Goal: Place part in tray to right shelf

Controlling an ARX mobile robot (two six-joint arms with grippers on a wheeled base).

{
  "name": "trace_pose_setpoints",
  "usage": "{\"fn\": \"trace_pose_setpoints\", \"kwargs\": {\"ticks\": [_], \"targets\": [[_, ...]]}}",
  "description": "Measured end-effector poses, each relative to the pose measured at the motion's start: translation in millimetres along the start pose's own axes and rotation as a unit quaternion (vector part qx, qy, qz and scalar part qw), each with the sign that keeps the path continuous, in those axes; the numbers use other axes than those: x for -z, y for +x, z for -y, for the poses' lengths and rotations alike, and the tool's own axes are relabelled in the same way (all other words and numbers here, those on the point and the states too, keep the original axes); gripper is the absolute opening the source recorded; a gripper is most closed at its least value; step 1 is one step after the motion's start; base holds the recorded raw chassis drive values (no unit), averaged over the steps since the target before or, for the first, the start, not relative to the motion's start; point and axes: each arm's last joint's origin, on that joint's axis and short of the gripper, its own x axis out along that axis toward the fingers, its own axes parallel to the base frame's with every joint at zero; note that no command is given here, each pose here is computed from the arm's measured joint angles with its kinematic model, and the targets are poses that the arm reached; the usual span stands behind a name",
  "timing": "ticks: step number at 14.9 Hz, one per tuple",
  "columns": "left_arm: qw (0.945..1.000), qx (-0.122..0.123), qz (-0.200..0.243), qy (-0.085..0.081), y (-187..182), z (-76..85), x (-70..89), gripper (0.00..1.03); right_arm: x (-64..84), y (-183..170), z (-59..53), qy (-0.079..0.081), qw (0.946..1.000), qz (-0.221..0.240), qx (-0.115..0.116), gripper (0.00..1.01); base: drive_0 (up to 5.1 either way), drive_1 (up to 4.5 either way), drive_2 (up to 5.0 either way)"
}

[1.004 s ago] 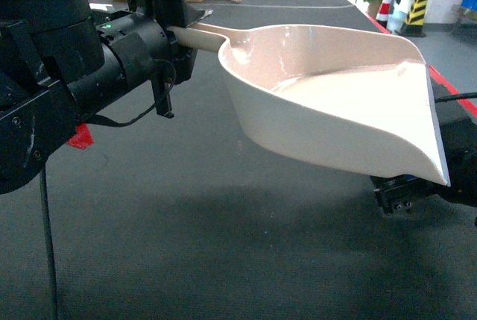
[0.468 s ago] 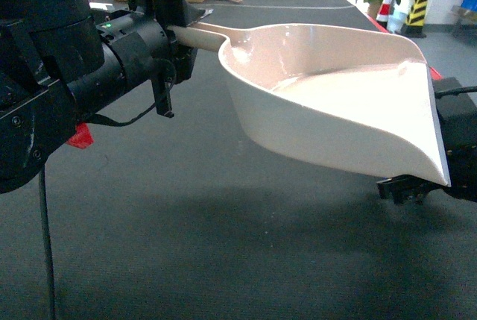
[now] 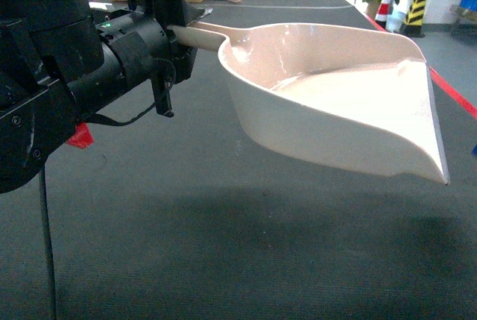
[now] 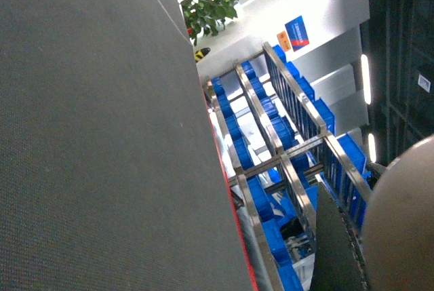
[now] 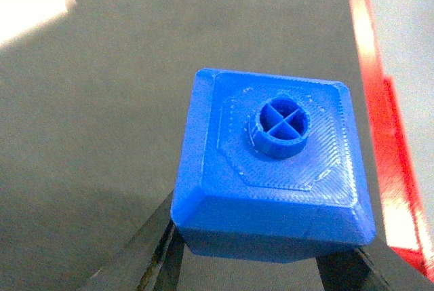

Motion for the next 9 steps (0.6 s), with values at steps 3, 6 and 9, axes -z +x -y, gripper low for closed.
{"fn": "trace_pose_setpoints", "kwargs": {"ticks": [3, 6, 9], "targets": [[1.0000, 0.000, 0.000, 0.000, 0, -0.1, 0.2, 0.12, -78.6, -56, -28.0, -0.008, 0.9907, 0.125, -0.053, 0.47, 0.0, 0.00, 0.0], [1.0000, 0.000, 0.000, 0.000, 0, 0.0, 0.0, 0.12, -119.9, -60, -95.9, 0.002, 0.9782, 0.146, -0.148, 0.47, 0.0, 0.00, 0.0], [1.0000, 0.000, 0.000, 0.000, 0, -0.1, 0.2, 0.12, -100.5, -27, -159.0, -0.005, 0.9790, 0.059, -0.195, 0.57, 0.0, 0.00, 0.0]]}}
